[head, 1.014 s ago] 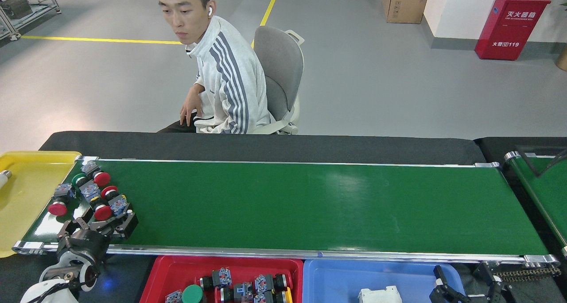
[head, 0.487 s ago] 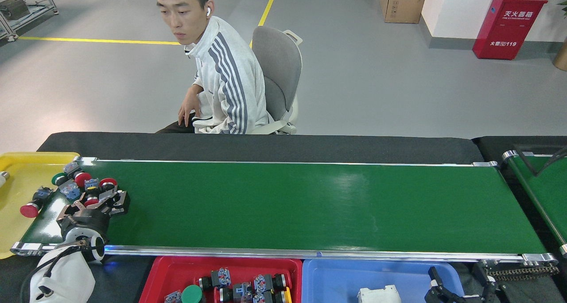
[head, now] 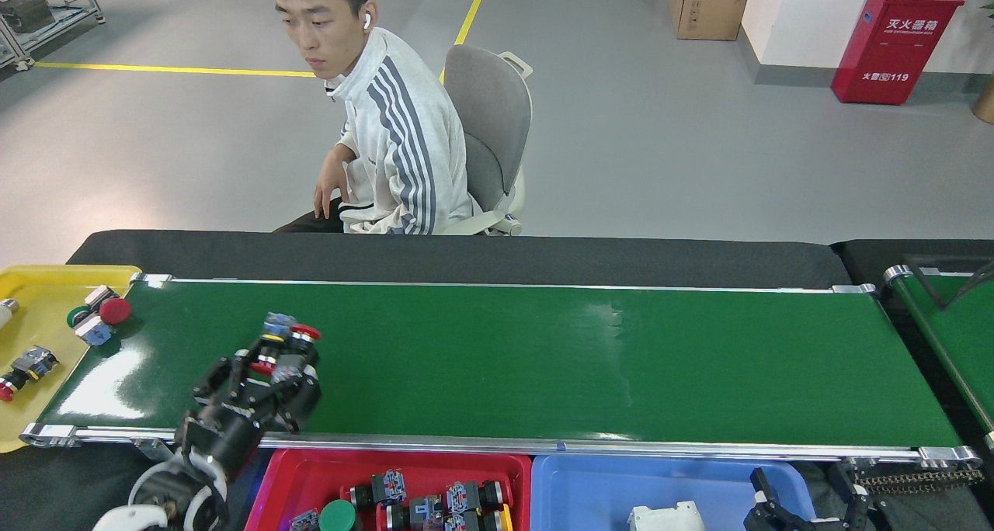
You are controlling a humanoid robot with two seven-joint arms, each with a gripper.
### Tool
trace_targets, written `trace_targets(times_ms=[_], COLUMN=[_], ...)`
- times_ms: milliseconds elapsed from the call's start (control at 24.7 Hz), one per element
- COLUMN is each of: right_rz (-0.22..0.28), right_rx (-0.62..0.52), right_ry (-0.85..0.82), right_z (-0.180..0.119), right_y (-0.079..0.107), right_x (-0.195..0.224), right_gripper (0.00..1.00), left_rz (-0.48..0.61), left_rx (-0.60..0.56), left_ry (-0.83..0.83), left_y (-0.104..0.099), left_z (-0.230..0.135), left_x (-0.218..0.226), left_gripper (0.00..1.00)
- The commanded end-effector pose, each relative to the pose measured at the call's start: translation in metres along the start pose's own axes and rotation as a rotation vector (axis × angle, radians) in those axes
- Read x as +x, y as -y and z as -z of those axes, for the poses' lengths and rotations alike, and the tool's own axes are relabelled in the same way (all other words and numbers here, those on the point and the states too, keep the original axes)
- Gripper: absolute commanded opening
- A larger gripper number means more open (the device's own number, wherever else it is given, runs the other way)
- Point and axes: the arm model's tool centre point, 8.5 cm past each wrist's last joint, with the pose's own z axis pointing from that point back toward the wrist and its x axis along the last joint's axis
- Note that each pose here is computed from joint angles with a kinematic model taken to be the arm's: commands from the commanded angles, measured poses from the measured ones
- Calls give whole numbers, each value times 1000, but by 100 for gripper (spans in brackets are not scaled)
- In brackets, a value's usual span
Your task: Pick switch part from conveyor to tray
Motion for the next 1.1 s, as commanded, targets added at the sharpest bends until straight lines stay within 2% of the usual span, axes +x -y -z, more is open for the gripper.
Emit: trace_targets(times_ms=[0,41,203,324,487,568,649,771,933,1055], right_rz=[1,1,1,3,3,3,1,-16,-15,-11], right_rx=[-21,-22,-26,-40,-113,-115,-113,-100,-96,-97], right_ry=[3,2,4,5,-5,-30,-84,-133,-132,-132], right_z=[1,2,2,3,3,3,3,0,-1,-1], right_y=[6,6,7,9,19,19,18,14,13,12], right_x=[1,0,0,1,2,3,-1,-3,-3,-2], right_gripper=[98,98,98,97,95,93,93,92,93,95], left_rz=[3,-1,-4,-4,7,15,0,-22,-2,-7], left_rx=[6,23,34,43,47,48,23,24,26,17], left_ry=[116,137,158,124,-7,-188,-370,-524,-564,-563], left_y=[-6,-10,-12,-15,-18,-21,-11,7,17,20], left_z=[0,4,7,3,-13,-26,-50,-87,-111,-112], left_x=[32,42,51,39,7,-25,-62,-102,-117,-116], left_gripper=[92,100,100,100,100,100,100,100,100,100])
